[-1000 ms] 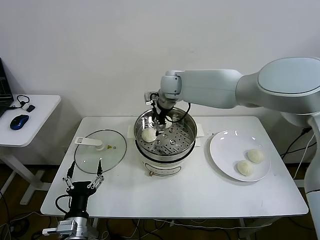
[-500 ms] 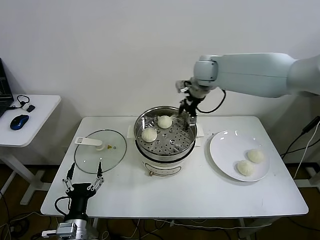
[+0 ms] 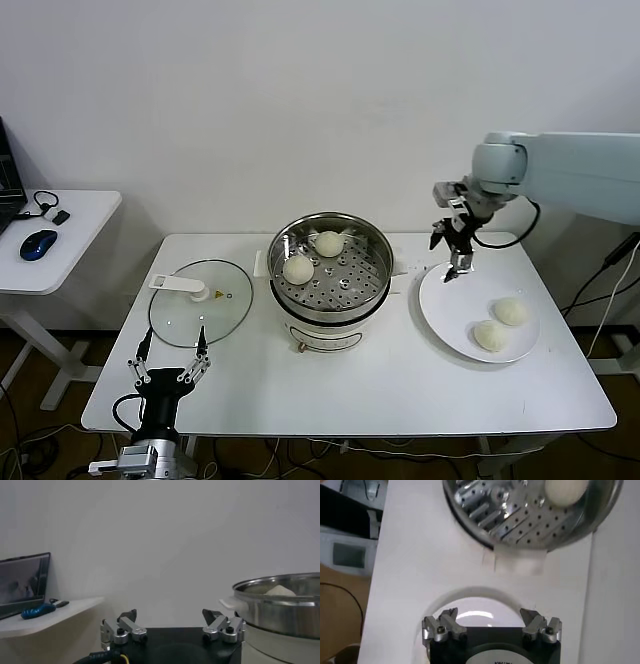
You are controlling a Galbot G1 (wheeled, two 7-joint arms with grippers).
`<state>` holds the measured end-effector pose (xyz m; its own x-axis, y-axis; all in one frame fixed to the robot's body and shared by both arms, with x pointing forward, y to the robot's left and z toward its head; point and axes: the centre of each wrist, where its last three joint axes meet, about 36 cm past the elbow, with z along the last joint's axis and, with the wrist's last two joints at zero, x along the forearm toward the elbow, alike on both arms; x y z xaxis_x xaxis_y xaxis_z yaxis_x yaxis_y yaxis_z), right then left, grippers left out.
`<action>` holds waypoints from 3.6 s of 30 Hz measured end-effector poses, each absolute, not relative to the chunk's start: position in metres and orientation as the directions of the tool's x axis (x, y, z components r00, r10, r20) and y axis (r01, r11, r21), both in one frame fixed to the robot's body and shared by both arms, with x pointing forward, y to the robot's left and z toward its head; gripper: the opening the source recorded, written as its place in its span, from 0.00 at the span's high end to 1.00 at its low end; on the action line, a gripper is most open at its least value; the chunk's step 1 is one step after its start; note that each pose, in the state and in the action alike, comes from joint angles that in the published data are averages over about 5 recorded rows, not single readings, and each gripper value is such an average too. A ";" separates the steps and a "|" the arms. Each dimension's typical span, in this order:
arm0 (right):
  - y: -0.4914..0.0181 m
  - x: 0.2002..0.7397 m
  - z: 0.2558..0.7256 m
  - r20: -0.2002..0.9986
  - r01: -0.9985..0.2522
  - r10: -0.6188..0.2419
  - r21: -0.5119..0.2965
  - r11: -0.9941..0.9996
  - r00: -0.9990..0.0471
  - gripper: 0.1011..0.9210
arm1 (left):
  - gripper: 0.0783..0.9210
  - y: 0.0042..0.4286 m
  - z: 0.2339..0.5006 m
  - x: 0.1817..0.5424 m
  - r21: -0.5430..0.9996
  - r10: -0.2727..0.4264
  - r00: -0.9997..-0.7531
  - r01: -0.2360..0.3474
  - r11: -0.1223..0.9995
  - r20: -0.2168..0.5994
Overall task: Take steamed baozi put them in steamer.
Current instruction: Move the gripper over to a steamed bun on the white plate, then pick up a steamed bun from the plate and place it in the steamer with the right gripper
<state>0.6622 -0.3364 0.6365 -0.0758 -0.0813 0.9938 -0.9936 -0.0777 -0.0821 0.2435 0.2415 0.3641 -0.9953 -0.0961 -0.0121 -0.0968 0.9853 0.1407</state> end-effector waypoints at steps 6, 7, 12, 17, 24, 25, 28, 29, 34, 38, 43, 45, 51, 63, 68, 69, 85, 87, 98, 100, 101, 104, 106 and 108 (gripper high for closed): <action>-0.372 0.651 0.611 0.997 -0.997 -0.064 -0.055 -0.056 -0.051 0.12 | 0.12 0.241 0.363 0.243 0.146 -0.096 -0.995 -0.096 0.985 -0.010; -0.378 0.650 0.607 0.997 -0.997 -0.062 -0.051 -0.051 -0.048 0.12 | 0.12 0.241 0.363 0.243 0.147 -0.096 -0.995 -0.096 0.985 -0.010; -0.401 0.641 0.587 0.998 -0.999 -0.056 -0.033 -0.030 -0.032 0.12 | 0.12 0.242 0.363 0.244 0.148 -0.097 -0.995 -0.097 0.984 -0.012; -0.420 0.631 0.566 0.999 -1.000 -0.052 -0.015 -0.011 -0.015 0.12 | 0.12 0.243 0.362 0.243 0.150 -0.100 -0.995 -0.101 0.983 -0.014; -0.434 0.624 0.539 0.999 -1.000 -0.049 0.006 0.001 0.006 0.12 | 0.12 0.243 0.361 0.243 0.154 -0.101 -0.995 -0.103 0.983 -0.016; -0.435 0.623 0.535 0.999 -1.000 -0.048 0.009 0.002 0.009 0.12 | 0.12 0.243 0.360 0.243 0.155 -0.101 -0.995 -0.103 0.983 -0.016; -0.438 0.622 0.525 0.999 -1.000 -0.046 0.016 0.004 0.016 0.12 | 0.12 0.244 0.360 0.243 0.156 -0.102 -0.995 -0.103 0.982 -0.016; -0.438 0.621 0.522 0.999 -1.000 -0.045 0.018 0.004 0.018 0.12 | 0.12 0.244 0.359 0.243 0.156 -0.102 -0.995 -0.103 0.982 -0.016; -0.441 0.621 0.508 0.999 -1.000 -0.040 0.023 0.002 0.023 0.12 | 0.12 0.245 0.358 0.242 0.159 -0.105 -0.994 -0.106 0.982 -0.014; -0.443 0.622 0.497 0.999 -1.000 -0.035 0.028 0.002 0.028 0.12 | 0.12 0.246 0.357 0.241 0.161 -0.107 -0.994 -0.107 0.981 -0.013; -0.444 0.624 0.485 0.999 -0.999 -0.030 0.033 0.003 0.033 0.12 | 0.12 0.247 0.357 0.241 0.164 -0.110 -0.994 -0.111 0.980 -0.011; -0.445 0.624 0.481 0.999 -0.999 -0.029 0.035 0.004 0.035 0.12 | 0.12 0.247 0.356 0.241 0.164 -0.111 -0.994 -0.111 0.980 -0.011; -0.447 0.626 0.471 0.999 -0.999 -0.022 0.039 0.000 0.039 0.12 | 0.12 0.248 0.356 0.241 0.164 -0.110 -0.994 -0.111 0.980 -0.014; -0.445 0.627 0.461 0.999 -0.999 -0.014 0.045 -0.005 0.045 0.13 | 0.12 0.247 0.356 0.241 0.163 -0.109 -0.994 -0.110 0.981 -0.014; -0.444 0.628 0.461 0.999 -0.999 -0.009 0.044 -0.010 0.044 0.24 | 0.12 0.247 0.357 0.241 0.162 -0.108 -0.994 -0.109 0.981 -0.016; -0.444 0.628 0.461 0.999 -0.999 -0.009 0.043 -0.011 0.043 0.25 | 0.12 0.247 0.357 0.241 0.162 -0.107 -0.994 -0.109 0.981 -0.016; -0.441 0.629 0.476 1.000 -0.999 -0.009 0.023 -0.029 0.024 0.26 | 0.12 0.245 0.359 0.243 0.161 -0.103 -0.995 -0.105 0.981 -0.021; -0.440 0.630 0.484 1.000 -0.999 -0.012 0.016 -0.035 0.017 0.27 | 0.12 0.244 0.359 0.243 0.161 -0.100 -0.995 -0.103 0.982 -0.022; -0.405 0.638 0.553 0.998 -0.990 -0.048 -0.036 -0.133 -0.030 0.27 | 0.12 0.242 0.364 0.246 0.156 -0.094 -0.995 -0.099 0.983 -0.034; -0.392 0.639 0.568 0.997 -0.985 -0.062 -0.049 -0.167 -0.039 0.26 | 0.12 0.242 0.365 0.246 0.155 -0.092 -0.995 -0.097 0.983 -0.036; -0.385 0.639 0.577 0.996 -0.981 -0.071 -0.058 -0.186 -0.045 0.26 | 0.12 0.241 0.365 0.247 0.154 -0.091 -0.995 -0.096 0.983 -0.037; -0.362 0.641 0.603 0.993 -0.965 -0.100 -0.090 -0.247 -0.067 0.27 | 0.12 0.241 0.364 0.248 0.152 -0.090 -0.995 -0.095 0.984 -0.038; -0.346 0.641 0.621 0.990 -0.951 -0.118 -0.113 -0.289 -0.082 0.27 | 0.12 0.240 0.364 0.248 0.152 -0.090 -0.995 -0.094 0.984 -0.037; -0.329 0.642 0.638 0.986 -0.934 -0.134 -0.136 -0.331 -0.096 0.27 | 0.12 0.240 0.364 0.248 0.151 -0.090 -0.995 -0.094 0.984 -0.036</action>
<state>0.6422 -0.3293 0.6375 -0.0963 -0.1341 0.9863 -0.9337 -0.3312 -0.1362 0.2475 0.2403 0.3636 -0.9953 -0.0900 -0.0358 -0.0944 0.9840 0.1512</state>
